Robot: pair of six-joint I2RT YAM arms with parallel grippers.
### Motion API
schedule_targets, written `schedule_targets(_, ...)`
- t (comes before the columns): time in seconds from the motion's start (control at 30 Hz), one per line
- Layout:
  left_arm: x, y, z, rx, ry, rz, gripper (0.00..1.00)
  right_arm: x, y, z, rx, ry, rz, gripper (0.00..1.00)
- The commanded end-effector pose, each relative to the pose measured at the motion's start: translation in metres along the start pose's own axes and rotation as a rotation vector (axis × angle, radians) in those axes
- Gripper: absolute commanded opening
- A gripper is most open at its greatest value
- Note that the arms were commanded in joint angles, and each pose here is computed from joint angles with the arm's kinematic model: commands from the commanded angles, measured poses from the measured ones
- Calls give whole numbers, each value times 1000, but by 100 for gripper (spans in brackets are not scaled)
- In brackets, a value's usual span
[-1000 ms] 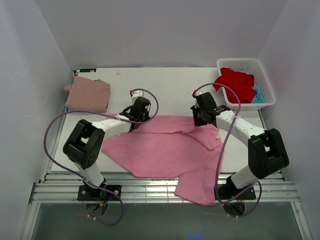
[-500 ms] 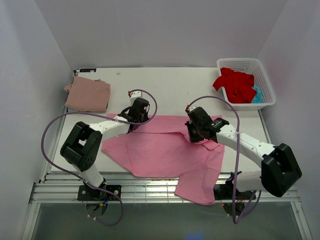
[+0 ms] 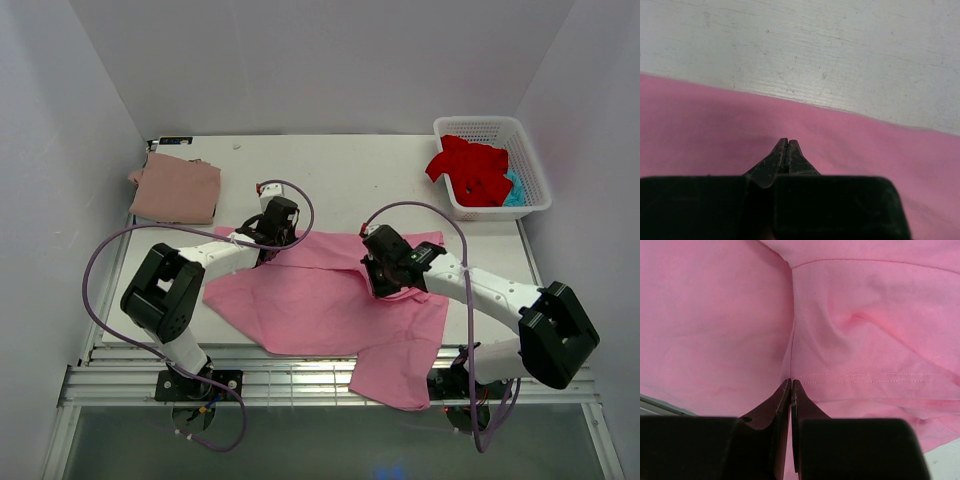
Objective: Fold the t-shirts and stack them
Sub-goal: Fold the flattened tshirt in 1/3 of the way
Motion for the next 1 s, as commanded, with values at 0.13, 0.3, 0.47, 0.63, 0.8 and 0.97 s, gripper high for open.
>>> schedule_targets(0.13, 13, -9, -1, 3, -12, -38, 0, -13, 5, 15, -19, -24, 67, 23)
schedule_targets(0.3, 11, -8, 0, 15, -4, -33, 0, -7, -13, 31, -41, -46, -5, 41)
schedule_targets(0.47, 11, -7, 8, 80, 19, -39, 0, 21, -49, 29, -99, 10, -236, 43)
schedule_targets(0.63, 12, -4, 22, 192, 41, -47, 0, 52, -54, 3, -229, 62, -358, 8)
schedule_targets(0.8, 10, 9, 38, 240, 40, -23, 0, 83, -25, -40, -358, 146, -370, 8)
schedule_targets(0.97, 6, 26, 58, 294, 38, 17, 0, 111, 7, -82, -472, 215, -358, 8)
Point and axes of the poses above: each gripper's point midway between its finger pads, its own y axis out along the fingers, its own z axis along the line the jaws close on, x = y × z, the point moved 8 cm from there along -y, back along the fingers, and after that the axes turned 15 degrees about y, right-handed, at the moved point
